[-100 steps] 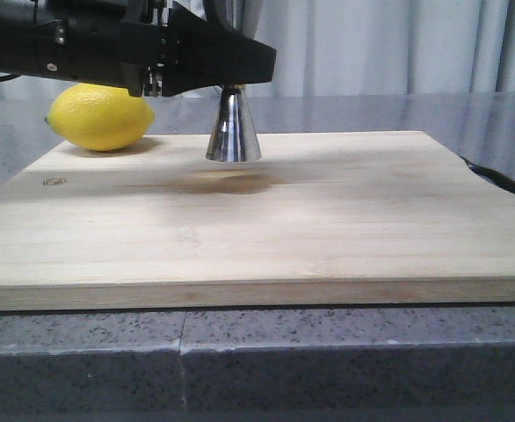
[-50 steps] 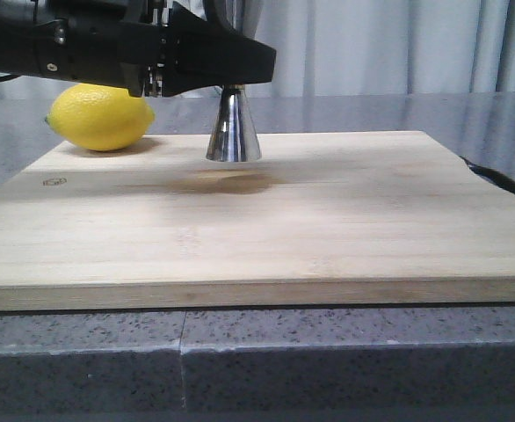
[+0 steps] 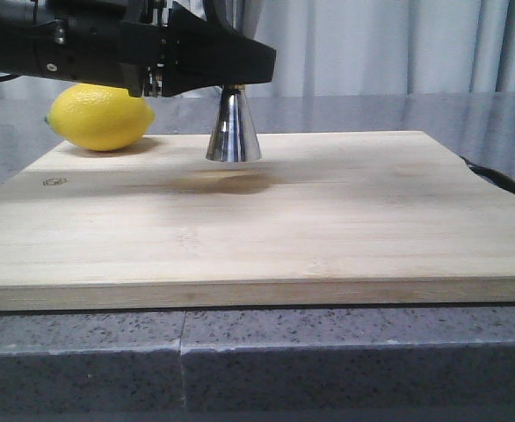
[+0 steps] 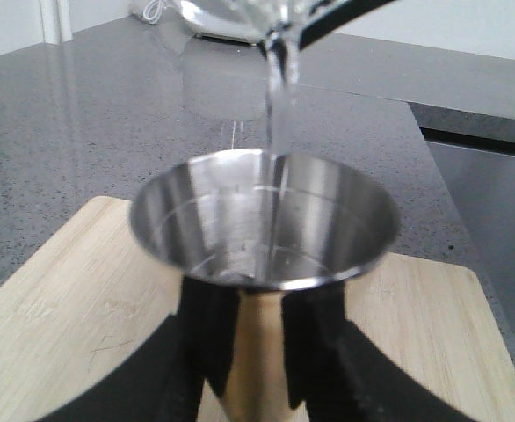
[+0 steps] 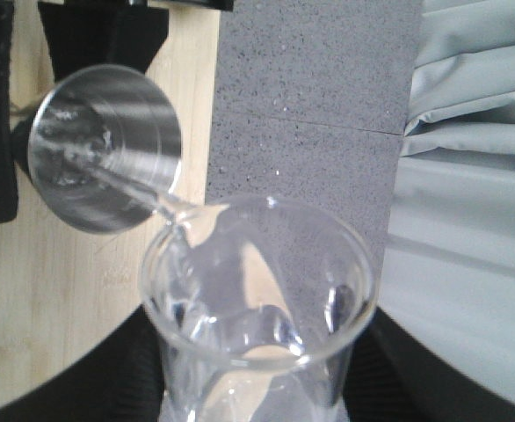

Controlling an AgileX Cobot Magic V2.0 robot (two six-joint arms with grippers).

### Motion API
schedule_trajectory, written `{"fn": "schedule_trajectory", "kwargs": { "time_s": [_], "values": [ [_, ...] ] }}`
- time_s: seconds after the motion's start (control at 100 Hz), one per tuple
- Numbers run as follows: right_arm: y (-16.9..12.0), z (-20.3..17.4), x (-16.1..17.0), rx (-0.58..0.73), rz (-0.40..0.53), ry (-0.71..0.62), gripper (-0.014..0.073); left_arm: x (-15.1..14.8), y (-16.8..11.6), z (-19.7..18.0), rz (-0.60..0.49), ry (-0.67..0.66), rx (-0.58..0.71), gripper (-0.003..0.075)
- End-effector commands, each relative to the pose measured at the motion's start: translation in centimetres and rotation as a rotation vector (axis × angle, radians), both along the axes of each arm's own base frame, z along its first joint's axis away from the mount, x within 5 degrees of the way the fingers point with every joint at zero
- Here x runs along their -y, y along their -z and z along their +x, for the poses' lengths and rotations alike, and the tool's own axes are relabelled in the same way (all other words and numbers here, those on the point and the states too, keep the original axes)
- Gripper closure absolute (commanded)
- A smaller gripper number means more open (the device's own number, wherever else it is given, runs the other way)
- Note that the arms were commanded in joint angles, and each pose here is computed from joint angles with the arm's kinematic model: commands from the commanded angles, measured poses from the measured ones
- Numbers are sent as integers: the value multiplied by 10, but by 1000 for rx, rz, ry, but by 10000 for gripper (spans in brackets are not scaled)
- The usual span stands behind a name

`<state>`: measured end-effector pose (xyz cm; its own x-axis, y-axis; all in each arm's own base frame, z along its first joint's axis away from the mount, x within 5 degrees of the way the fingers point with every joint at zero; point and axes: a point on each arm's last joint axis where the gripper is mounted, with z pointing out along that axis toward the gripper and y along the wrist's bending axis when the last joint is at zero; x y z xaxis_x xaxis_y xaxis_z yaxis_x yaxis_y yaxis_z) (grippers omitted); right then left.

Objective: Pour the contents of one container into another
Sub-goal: 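Tilt the beaker with the right gripper, pouring liquid into the jigger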

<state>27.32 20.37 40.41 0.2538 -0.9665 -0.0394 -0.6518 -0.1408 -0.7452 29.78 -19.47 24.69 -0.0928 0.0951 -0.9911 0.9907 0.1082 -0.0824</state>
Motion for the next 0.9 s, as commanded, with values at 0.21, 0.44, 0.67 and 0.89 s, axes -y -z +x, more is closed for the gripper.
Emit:
{"fn": "schedule_trajectory", "kwargs": {
  "time_s": [0.21,0.44,0.67,0.89],
  "values": [
    [-29,-5,6,147,4,-63,307,2,-32,-6,-150,42,37,521],
    [-31,-4,5,183,6,-76,307,2,-32,-6,-150,42,37,521],
    [-33,-2,7,213,-21,-73,307,2,-32,-6,-150,42,37,521],
    [-34,-1,7,232,-27,-75,307,2,-32,-6,-150,42,37,521]
  ]
}}
